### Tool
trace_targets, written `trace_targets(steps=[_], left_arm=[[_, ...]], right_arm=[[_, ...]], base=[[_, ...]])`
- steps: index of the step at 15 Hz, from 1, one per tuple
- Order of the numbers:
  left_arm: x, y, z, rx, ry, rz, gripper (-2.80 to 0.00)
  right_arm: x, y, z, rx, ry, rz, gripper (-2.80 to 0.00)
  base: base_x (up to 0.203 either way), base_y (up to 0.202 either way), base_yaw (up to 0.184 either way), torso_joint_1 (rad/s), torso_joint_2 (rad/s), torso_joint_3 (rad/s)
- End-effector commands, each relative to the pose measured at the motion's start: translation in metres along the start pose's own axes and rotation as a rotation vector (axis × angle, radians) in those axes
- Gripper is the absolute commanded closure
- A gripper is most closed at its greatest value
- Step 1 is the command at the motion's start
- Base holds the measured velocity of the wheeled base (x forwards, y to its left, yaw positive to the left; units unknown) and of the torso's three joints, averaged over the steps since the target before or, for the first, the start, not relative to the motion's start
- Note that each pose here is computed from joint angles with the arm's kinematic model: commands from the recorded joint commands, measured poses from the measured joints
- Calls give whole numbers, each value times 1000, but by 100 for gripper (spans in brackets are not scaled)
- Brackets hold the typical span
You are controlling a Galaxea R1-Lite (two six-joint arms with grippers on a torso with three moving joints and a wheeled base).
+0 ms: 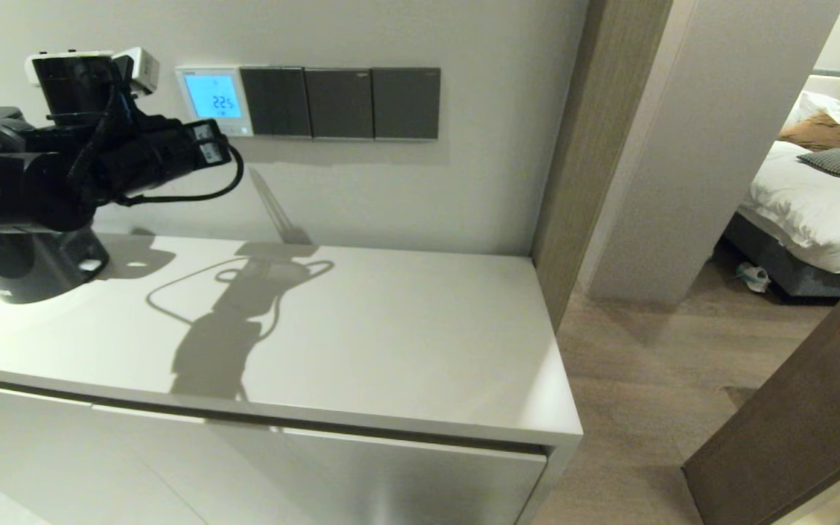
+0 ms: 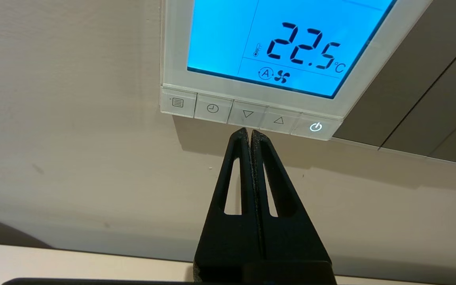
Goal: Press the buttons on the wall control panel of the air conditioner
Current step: Press the temperature decrease button
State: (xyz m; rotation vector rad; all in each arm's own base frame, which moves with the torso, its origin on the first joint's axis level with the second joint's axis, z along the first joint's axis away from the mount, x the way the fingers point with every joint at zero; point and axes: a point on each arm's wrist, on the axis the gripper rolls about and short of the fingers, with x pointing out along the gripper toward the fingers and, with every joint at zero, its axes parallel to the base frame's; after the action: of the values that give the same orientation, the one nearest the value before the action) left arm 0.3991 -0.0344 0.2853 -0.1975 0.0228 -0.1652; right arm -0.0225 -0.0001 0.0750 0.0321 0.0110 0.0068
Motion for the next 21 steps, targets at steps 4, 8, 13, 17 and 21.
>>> trace_targets(steps=[4,8,13,17,21], left_arm=[[-2,-1,2,-1,-8,-2,0],[1,0,1,-1,-6,-2,0],[4,0,1,-1,-7,-2,0],[6,1,0,-1,-6,-2,0],[5,0,0,-1,-6,-2,0]], right_arm=[[0,0,0,0,3,1,0],[0,0,0,0,3,1,0],[0,0,0,0,3,1,0],[0,0,0,0,3,1,0],[0,0,0,0,3,1,0]], base=[[0,0,0,0,0,0],[0,0,0,0,0,0],[0,0,0,0,0,0],[0,0,0,0,0,0],[0,0,0,0,0,0]])
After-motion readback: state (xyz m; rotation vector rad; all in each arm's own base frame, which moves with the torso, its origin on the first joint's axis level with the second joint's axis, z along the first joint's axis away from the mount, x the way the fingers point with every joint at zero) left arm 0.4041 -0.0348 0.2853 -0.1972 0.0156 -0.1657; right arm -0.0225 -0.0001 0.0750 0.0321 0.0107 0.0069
